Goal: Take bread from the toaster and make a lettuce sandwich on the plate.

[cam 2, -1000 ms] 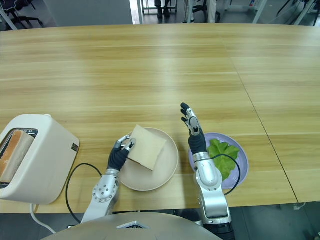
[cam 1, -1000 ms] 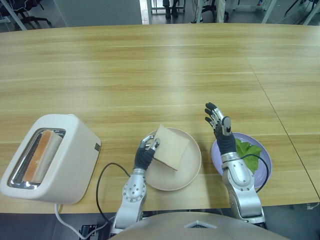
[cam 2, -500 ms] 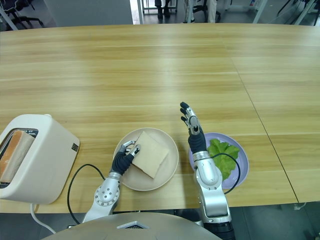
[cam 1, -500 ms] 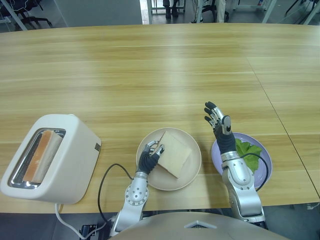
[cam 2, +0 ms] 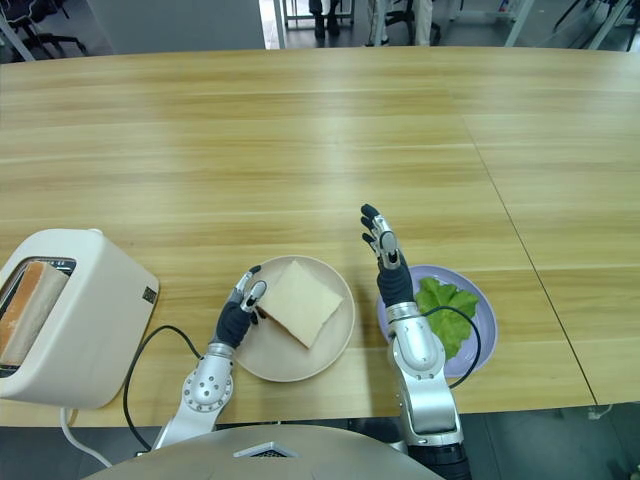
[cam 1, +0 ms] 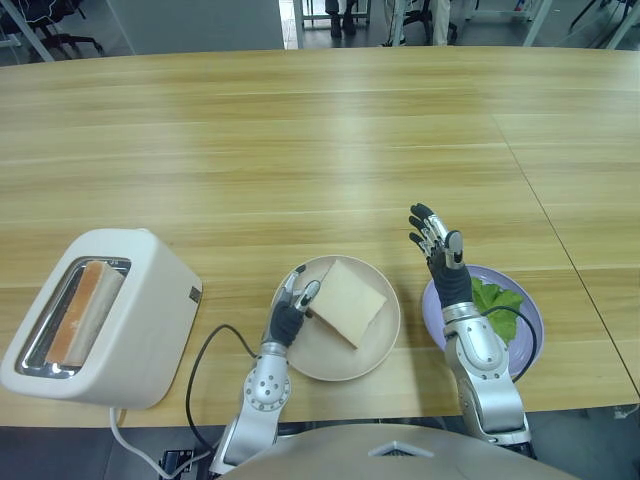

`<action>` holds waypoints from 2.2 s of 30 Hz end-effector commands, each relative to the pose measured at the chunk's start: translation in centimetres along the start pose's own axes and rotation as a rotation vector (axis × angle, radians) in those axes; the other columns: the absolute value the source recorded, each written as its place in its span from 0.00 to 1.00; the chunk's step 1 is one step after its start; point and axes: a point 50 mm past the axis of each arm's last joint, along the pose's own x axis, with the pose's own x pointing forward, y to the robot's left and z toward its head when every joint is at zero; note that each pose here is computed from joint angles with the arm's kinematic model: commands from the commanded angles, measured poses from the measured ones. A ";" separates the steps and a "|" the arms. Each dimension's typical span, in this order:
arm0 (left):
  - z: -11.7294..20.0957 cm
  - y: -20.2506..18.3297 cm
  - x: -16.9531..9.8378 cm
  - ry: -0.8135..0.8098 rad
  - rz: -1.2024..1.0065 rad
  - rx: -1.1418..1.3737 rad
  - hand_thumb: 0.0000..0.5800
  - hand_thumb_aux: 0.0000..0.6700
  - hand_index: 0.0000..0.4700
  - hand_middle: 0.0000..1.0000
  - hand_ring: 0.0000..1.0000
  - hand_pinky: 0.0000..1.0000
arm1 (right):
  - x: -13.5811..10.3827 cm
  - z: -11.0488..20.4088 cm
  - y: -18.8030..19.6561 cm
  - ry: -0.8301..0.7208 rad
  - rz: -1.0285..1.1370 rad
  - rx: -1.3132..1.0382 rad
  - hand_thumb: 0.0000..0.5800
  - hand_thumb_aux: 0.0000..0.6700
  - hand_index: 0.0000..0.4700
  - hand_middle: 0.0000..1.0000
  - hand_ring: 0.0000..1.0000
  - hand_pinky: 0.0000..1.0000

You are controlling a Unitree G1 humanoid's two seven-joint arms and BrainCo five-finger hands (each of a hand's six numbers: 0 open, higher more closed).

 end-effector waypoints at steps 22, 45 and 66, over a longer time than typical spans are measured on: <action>7.1 5.7 -1.3 -0.347 0.330 0.097 0.00 0.00 0.00 0.00 0.00 0.00 | 0.1 -0.9 -0.6 0.056 0.007 -0.041 0.00 0.00 0.00 0.00 0.00 0.00; 4.7 3.3 -0.7 -0.311 0.402 0.015 0.00 0.00 0.00 0.00 0.00 0.00 | -1.6 -0.2 -13.0 0.176 0.109 -1.459 0.00 0.00 0.00 0.00 0.00 0.00; 3.4 4.5 -2.2 -0.239 0.538 0.040 0.00 0.00 0.00 0.00 0.00 0.00 | -1.4 -3.1 -13.1 0.217 0.204 -1.562 0.00 0.00 0.00 0.00 0.00 0.00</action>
